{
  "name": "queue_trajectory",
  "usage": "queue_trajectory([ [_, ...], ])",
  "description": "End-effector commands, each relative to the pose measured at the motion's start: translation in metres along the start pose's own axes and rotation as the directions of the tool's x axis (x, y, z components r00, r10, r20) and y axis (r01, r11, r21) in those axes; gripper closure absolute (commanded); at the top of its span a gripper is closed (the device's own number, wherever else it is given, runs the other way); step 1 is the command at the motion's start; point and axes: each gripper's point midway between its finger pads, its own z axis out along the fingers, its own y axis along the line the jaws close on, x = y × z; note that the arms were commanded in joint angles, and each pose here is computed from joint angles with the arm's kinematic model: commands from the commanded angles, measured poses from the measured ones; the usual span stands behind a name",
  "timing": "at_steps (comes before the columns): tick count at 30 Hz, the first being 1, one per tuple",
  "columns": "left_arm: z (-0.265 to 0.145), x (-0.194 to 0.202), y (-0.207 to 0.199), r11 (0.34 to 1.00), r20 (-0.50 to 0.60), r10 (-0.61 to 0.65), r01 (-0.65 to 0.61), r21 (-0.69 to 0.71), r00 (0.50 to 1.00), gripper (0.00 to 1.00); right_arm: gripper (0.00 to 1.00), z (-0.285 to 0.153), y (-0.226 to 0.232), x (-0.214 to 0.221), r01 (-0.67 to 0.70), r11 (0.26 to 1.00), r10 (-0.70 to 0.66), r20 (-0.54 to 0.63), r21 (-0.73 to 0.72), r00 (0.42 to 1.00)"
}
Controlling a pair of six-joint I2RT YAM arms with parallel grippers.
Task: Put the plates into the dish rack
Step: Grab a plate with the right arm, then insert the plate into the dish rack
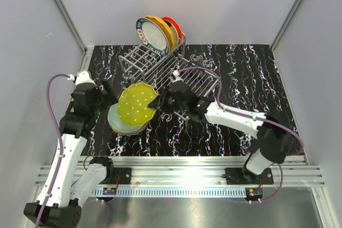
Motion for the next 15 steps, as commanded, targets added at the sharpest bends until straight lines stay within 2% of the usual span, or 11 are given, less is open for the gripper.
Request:
queue_trajectory([
  [1,-0.008,-0.020,-0.001,1.000,0.100,-0.016,0.015,0.016,0.995,0.03,1.00,-0.049,0.062,-0.033,0.062,0.984,-0.039,0.137,-0.168,0.990],
  [4,-0.012,-0.023,0.001,0.999,0.120,-0.031,0.030,0.015,0.992,0.02,1.00,-0.068,0.058,-0.033,0.093,0.983,-0.069,0.152,-0.159,0.986],
  [11,-0.009,-0.020,-0.001,0.999,0.105,-0.028,0.026,0.024,0.994,0.01,1.00,-0.117,0.048,-0.058,0.134,0.983,-0.091,0.297,-0.127,0.951],
  [15,-0.008,-0.018,-0.003,0.999,0.094,-0.027,0.025,0.032,0.995,0.01,1.00,-0.136,0.037,-0.078,0.140,0.988,-0.108,0.379,-0.058,0.919],
])
